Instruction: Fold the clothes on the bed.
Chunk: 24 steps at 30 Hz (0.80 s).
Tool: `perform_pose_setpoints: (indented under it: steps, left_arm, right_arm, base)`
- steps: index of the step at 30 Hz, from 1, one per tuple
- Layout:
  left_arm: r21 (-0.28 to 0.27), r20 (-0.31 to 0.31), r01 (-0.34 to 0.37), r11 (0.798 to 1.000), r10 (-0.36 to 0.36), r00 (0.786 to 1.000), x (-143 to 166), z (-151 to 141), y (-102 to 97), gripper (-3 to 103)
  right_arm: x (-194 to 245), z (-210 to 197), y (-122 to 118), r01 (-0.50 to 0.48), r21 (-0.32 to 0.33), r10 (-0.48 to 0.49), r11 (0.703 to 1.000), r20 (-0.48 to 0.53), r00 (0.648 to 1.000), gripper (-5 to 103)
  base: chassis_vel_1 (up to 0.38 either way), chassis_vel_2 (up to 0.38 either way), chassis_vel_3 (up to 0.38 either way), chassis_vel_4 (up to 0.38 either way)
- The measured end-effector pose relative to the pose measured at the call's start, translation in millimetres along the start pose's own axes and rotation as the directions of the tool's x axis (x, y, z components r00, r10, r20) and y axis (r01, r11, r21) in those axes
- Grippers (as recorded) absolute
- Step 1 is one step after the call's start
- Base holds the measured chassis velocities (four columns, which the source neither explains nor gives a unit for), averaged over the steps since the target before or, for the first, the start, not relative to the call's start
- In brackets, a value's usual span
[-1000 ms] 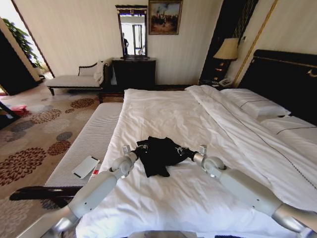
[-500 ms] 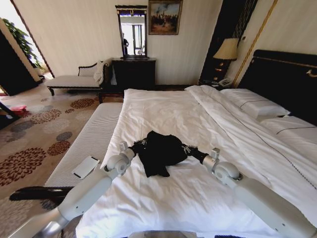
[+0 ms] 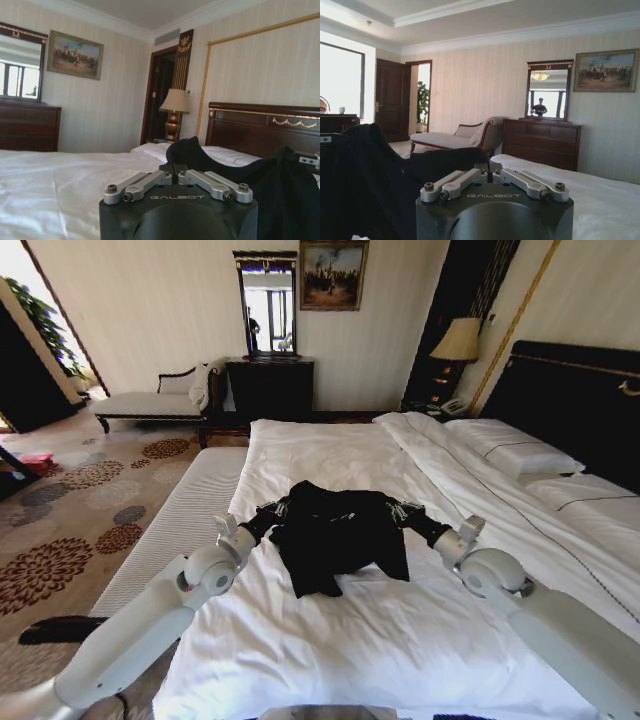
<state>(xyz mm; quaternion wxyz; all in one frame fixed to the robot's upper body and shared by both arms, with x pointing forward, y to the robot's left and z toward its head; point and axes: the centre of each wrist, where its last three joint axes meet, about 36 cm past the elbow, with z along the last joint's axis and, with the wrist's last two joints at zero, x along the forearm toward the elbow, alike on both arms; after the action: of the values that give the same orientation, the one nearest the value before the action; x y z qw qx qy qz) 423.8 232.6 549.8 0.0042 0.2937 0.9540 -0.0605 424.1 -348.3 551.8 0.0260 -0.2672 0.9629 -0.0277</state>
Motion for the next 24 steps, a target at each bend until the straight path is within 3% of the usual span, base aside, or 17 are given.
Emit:
perform_pose_setpoints:
  steps: [12, 21, 24]
  left_arm:
    - [-0.109, 0.136, -0.114, 0.988, 0.128, 0.982, 37, -96, -30.4, 0]
    - [-0.122, 0.199, -0.067, 0.99, 0.09, 0.976, 50, -124, -34.0, 0]
    - [-0.118, 0.251, -0.045, 0.992, 0.073, 0.965, 56, -146, -36.1, 0]
  right_arm:
    - [13, -94, 2, -0.057, 0.111, 0.04, 0.992, 0.148, 0.988, 0]
    - [36, -134, 6, -0.125, 0.105, 0.099, 0.987, 0.23, 0.968, 0]
    - [49, -160, 6, -0.169, 0.098, 0.134, 0.981, 0.288, 0.948, 0]
  base:
    - [0.0, 0.0, 0.0, 0.0]
    - [0.0, 0.0, 0.0, 0.0]
    - [0.0, 0.0, 0.0, 0.0]
